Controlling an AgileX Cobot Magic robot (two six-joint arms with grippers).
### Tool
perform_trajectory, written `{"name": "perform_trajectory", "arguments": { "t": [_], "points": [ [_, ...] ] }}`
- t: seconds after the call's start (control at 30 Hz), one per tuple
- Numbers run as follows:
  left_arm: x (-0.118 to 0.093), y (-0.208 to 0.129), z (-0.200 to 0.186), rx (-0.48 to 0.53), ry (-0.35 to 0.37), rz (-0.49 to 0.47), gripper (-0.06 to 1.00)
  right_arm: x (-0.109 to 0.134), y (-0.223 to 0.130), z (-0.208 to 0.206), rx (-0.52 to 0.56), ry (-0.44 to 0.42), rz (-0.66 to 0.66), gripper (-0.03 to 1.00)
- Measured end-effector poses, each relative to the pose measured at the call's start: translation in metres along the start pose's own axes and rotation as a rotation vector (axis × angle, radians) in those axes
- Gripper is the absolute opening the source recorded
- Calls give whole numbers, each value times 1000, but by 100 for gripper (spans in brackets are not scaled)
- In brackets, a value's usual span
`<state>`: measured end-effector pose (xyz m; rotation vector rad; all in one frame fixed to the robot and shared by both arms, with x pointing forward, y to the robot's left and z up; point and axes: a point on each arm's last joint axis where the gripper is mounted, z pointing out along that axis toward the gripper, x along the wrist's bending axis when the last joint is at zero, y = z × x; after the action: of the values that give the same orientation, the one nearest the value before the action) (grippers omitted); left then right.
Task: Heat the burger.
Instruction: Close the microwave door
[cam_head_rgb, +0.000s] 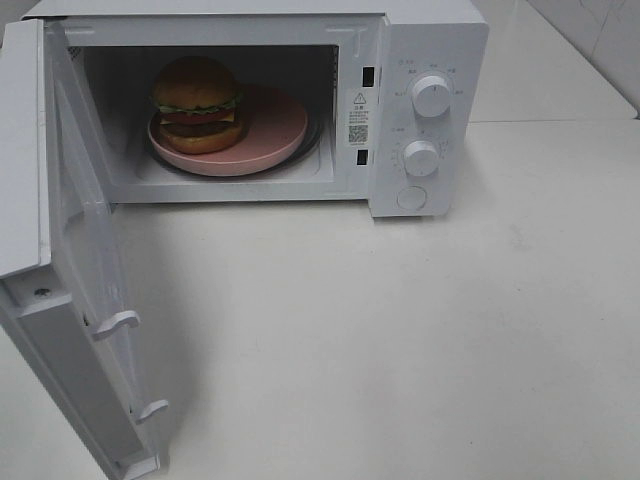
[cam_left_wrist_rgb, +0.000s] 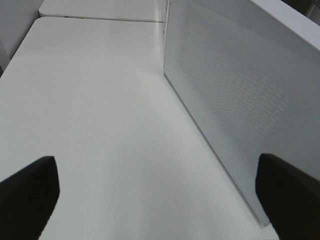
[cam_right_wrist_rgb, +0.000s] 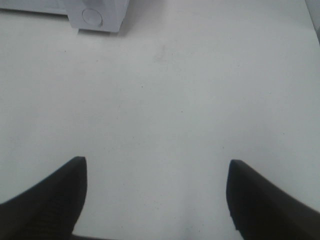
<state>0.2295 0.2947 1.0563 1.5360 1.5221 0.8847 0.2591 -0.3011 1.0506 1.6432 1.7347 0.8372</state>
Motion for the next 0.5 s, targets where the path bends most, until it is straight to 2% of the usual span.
{"name": "perform_trajectory", "arguments": {
  "t": [0.33, 0.5],
  "points": [
    [0, 0, 0, 0, 0, 0, 99, -1, -15, -19, -149, 3, -2, 76],
    [0, 0, 0, 0, 0, 0, 99, -1, -17, -22, -171, 3, -1, 76]
  ]
}}
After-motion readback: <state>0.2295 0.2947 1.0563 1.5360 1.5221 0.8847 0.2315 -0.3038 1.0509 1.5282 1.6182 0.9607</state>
